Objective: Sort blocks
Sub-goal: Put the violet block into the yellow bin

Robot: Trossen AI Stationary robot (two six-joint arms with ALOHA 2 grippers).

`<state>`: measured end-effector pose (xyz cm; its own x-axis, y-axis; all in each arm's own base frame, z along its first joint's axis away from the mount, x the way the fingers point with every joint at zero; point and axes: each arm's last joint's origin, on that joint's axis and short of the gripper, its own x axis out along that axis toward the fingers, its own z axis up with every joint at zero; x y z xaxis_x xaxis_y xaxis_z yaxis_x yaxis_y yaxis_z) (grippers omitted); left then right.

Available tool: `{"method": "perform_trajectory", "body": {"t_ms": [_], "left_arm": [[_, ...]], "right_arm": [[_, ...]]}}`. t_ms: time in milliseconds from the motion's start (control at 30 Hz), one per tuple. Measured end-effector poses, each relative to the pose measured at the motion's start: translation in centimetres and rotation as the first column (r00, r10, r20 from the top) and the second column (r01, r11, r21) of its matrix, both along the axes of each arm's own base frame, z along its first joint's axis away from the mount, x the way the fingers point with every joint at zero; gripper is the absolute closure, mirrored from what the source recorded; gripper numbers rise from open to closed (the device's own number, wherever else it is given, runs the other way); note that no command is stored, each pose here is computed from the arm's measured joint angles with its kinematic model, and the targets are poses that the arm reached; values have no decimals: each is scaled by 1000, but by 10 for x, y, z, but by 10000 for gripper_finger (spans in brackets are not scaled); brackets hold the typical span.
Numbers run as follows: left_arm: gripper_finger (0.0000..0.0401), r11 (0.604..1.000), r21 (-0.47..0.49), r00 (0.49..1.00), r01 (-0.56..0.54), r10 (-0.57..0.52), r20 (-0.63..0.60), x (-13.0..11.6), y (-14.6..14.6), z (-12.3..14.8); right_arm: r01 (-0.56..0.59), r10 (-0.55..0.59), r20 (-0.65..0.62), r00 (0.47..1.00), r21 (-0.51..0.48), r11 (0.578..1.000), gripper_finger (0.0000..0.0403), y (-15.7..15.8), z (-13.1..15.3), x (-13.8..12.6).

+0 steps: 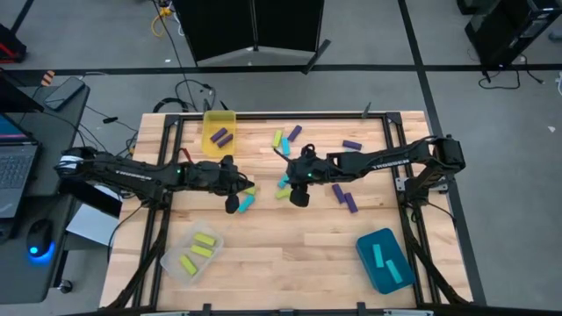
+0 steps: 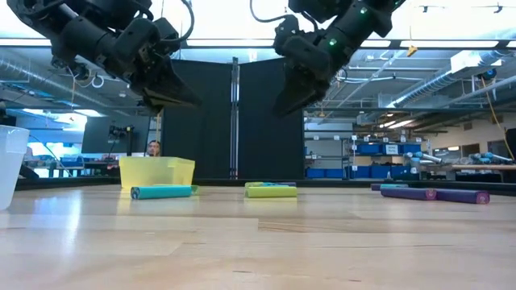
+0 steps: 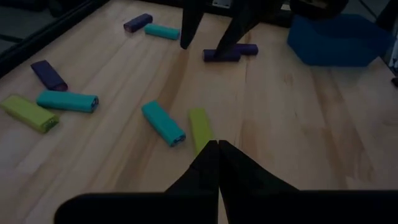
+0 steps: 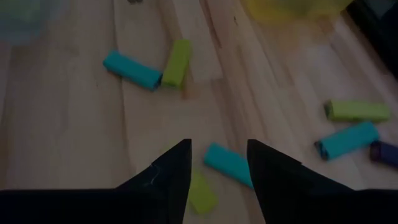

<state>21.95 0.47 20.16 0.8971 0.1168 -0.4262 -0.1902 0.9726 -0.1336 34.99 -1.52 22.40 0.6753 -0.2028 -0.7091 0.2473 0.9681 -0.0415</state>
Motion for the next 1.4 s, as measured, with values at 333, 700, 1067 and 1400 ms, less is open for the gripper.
{"method": "perform_trajectory", "body": {"t_ms": [333,700,1067,1400], "left_arm": [[389,999,-18,998,-35,34,-49,1,7,-7],[389,991,-113,981,73,-92,-173,-2,17,-5],[389,992,-67,907,109,-127,-402,-6,23,3],[389,993,-60,918,99,-114,-380,16,30,-17]], "right_arm": [[28,-22,-149,989,41,999,220,3,5,-9],[-77,87,-106,991,93,993,216,4,8,-5],[-86,105,-130,986,142,986,217,-19,5,-9],[-129,147,-98,984,172,977,218,-22,-35,-22]]}}
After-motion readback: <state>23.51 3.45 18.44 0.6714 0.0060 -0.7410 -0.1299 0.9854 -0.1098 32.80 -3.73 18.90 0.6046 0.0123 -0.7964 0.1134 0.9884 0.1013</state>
